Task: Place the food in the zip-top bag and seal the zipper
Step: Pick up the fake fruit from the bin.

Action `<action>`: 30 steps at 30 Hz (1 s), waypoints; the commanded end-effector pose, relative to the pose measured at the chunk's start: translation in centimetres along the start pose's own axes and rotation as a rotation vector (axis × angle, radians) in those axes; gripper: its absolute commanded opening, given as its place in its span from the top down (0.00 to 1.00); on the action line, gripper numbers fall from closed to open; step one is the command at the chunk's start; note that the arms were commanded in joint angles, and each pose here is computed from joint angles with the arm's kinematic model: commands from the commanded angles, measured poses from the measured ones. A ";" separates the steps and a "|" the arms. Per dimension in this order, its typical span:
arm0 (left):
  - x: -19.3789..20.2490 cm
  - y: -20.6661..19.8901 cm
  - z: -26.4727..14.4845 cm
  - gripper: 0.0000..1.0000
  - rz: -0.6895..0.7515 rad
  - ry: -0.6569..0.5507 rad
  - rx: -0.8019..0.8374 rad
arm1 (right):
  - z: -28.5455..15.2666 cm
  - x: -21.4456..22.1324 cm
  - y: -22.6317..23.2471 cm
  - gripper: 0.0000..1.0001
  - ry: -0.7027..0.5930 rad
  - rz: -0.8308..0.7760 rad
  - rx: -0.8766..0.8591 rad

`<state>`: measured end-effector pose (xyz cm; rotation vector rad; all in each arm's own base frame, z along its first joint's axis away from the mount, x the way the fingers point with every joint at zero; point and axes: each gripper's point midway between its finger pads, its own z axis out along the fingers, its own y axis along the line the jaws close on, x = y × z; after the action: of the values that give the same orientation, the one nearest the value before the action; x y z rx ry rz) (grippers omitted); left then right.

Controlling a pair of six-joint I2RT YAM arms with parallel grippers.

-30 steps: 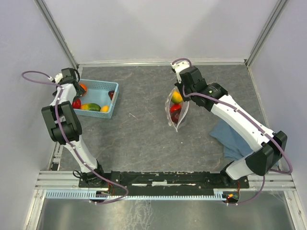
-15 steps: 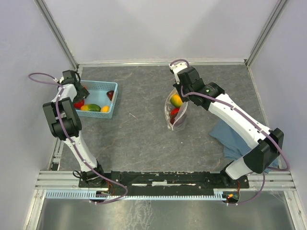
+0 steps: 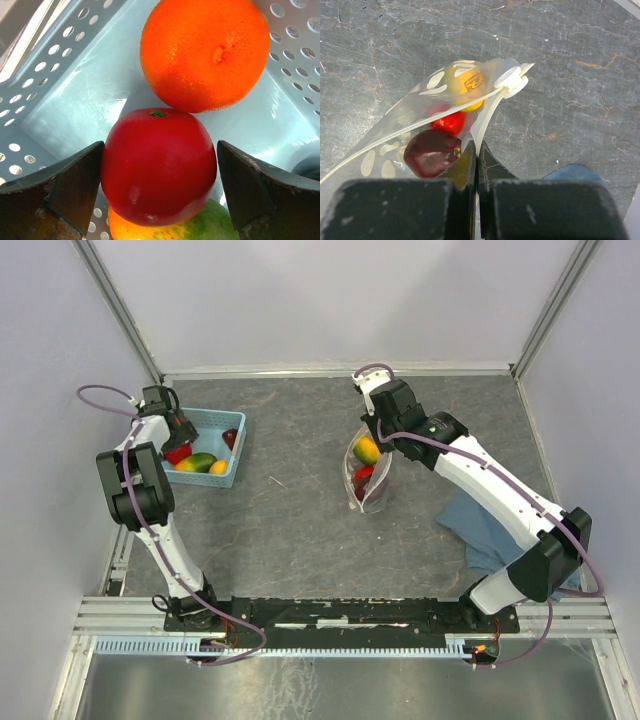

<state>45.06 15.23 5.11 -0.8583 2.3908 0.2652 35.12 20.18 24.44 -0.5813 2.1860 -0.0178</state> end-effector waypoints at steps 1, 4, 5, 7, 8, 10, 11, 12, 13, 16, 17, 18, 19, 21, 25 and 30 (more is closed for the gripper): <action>-1.3 -0.1 -0.2 0.02 0.035 -0.035 0.003 | -0.7 -2.0 -0.5 0.99 -0.068 0.012 0.008; -1.2 -0.2 0.1 0.02 0.035 -0.031 0.004 | -0.6 -1.9 -0.5 0.99 -0.065 0.010 0.008; -1.3 -0.3 0.2 0.03 0.035 -0.031 0.007 | -0.6 -1.9 -0.5 0.98 -0.066 0.011 0.008; -1.2 -0.4 0.3 0.06 0.036 -0.027 0.013 | -0.7 -1.9 -0.5 0.99 -0.065 0.010 0.008; -1.2 -0.5 0.3 0.08 0.036 -0.026 0.016 | -0.7 -1.9 -0.6 0.99 -0.066 0.011 0.011; -1.3 -0.6 0.1 0.14 0.037 -0.029 0.023 | -0.7 -2.0 -0.6 0.99 -0.067 0.012 0.012; -1.3 -0.6 0.0 0.17 0.037 -0.028 0.029 | -0.7 -1.9 -0.6 0.98 -0.066 0.012 0.012; -1.5 -0.8 -0.3 0.21 0.038 -0.034 0.035 | -0.8 -2.0 -0.6 0.98 -0.067 0.011 0.011; -1.7 -0.9 -0.7 0.26 0.036 -0.041 0.042 | -0.8 -2.0 -0.6 0.99 -0.069 0.012 0.010; -2.3 -1.4 -1.6 0.38 0.037 -0.065 0.063 | -1.0 -2.1 -0.7 0.99 -0.074 0.014 0.011; -2.4 -1.6 -2.0 0.42 0.037 -0.070 0.072 | -1.0 -2.1 -0.7 0.98 -0.075 0.014 0.010; -2.7 -1.8 -2.5 0.46 0.037 -0.079 0.083 | -1.1 -2.1 -0.7 0.99 -0.075 0.014 0.011; -2.8 -2.0 -2.8 0.47 0.037 -0.083 0.092 | -1.1 -2.1 -0.7 0.98 -0.075 0.014 0.012; -3.3 -2.7 -3.9 0.50 0.038 -0.103 0.115 | -1.2 -2.1 -0.7 0.98 -0.078 0.015 0.012; -4.0 -3.8 -6.2 0.53 0.037 -0.138 0.158 | -1.2 -2.2 -0.7 0.98 -0.080 0.017 0.010; -4.6 -5.9 -10.4 0.55 0.047 -0.182 0.229 | -1.4 -2.2 -0.7 0.99 -0.084 0.021 0.003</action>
<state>46.20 11.52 10.18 -0.7422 2.3316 0.1499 35.14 20.14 24.44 -0.5875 2.1843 -0.0212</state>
